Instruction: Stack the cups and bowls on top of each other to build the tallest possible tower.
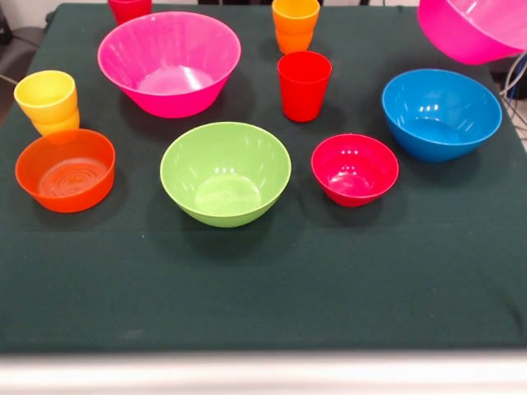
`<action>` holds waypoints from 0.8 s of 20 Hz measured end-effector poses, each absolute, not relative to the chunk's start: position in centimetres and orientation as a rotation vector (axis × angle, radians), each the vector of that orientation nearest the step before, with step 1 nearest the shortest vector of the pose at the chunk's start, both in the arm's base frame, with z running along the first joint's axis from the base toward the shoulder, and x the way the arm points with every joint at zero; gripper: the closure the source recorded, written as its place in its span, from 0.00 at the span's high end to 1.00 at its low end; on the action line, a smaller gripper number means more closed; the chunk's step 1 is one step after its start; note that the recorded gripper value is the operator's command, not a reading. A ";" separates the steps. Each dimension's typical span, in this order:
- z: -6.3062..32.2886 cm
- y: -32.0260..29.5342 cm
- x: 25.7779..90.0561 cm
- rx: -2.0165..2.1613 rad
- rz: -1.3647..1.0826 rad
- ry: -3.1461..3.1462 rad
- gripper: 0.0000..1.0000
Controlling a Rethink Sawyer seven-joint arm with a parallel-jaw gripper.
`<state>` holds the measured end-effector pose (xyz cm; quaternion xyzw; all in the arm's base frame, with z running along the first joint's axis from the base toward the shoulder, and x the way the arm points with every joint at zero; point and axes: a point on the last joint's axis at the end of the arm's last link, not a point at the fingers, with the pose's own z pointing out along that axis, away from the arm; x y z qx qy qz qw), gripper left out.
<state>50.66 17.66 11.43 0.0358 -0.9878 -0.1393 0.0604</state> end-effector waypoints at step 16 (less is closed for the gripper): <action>17.4 17.7 51.3 0.139 -0.640 -2.905 0.00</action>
